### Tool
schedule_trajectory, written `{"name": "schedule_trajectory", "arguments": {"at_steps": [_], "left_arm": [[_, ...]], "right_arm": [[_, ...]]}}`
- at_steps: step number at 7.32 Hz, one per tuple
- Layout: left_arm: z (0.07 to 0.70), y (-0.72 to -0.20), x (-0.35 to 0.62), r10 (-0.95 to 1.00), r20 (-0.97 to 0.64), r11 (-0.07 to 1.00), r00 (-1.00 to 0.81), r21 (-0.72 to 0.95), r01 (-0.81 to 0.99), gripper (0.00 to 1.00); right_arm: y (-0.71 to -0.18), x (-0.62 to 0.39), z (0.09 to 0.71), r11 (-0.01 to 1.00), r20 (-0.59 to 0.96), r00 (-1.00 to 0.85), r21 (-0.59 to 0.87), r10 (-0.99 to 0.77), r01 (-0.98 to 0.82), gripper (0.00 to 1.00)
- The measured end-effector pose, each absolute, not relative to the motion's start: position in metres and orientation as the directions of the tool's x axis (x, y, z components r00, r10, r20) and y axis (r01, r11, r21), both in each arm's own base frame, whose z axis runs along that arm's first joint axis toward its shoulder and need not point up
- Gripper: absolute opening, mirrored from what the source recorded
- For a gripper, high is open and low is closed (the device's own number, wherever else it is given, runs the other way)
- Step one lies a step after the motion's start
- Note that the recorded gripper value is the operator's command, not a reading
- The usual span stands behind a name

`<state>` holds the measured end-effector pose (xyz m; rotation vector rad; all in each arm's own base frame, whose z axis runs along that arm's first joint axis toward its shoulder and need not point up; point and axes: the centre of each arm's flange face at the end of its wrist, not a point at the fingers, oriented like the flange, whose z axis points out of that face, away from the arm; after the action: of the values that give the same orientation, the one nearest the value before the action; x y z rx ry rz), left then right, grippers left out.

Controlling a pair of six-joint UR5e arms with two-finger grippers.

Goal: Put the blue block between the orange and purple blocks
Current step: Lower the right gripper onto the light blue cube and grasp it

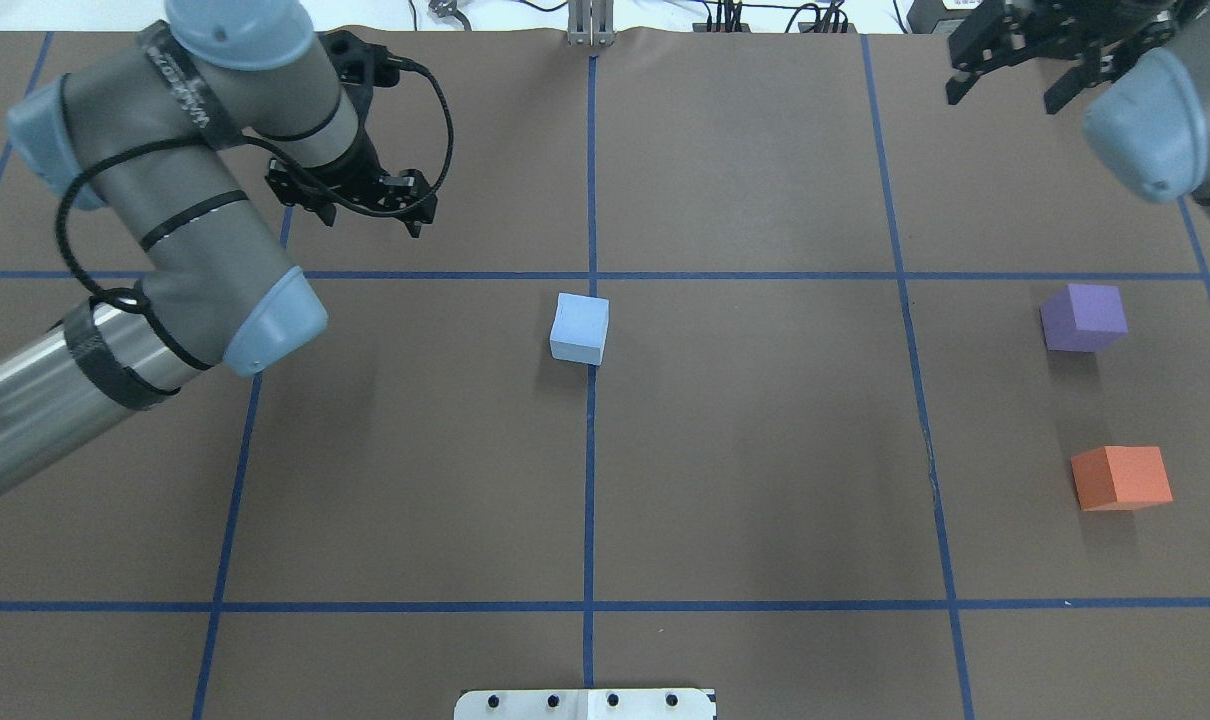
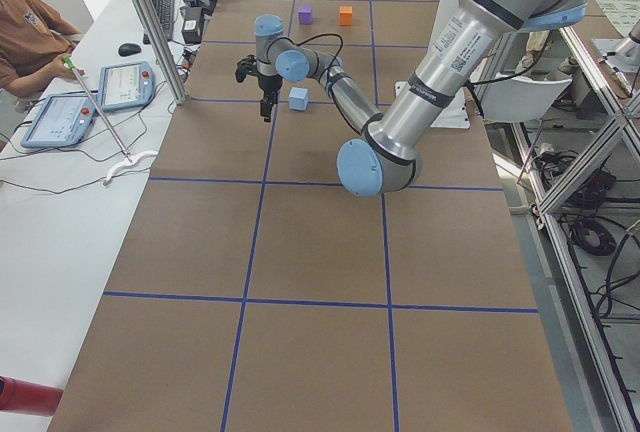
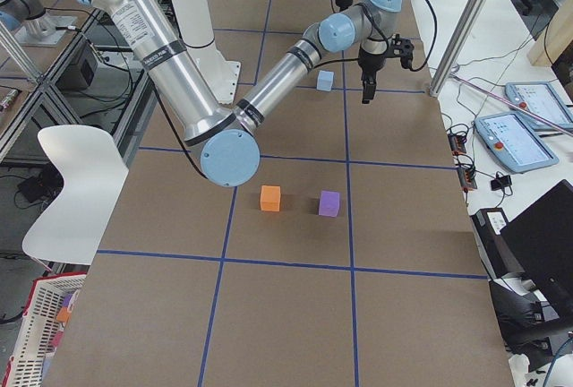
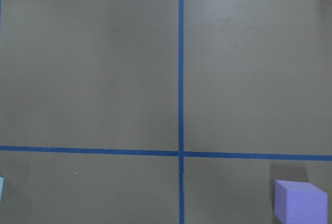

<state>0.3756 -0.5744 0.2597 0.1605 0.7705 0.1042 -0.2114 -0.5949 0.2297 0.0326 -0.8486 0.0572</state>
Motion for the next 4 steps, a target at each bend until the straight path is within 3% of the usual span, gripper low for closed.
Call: {"name": "schedule_trajectory", "arguments": {"at_steps": [4], "left_arm": [[0.349,-0.57,0.263,0.222,-0.629,0.971,0.745,0.209,-0.112,1.0]], "right_arm": [[-0.582,-0.43,0.118,0.986,0.695,0.699,-0.1,0.166,-0.134,0.99]]}}
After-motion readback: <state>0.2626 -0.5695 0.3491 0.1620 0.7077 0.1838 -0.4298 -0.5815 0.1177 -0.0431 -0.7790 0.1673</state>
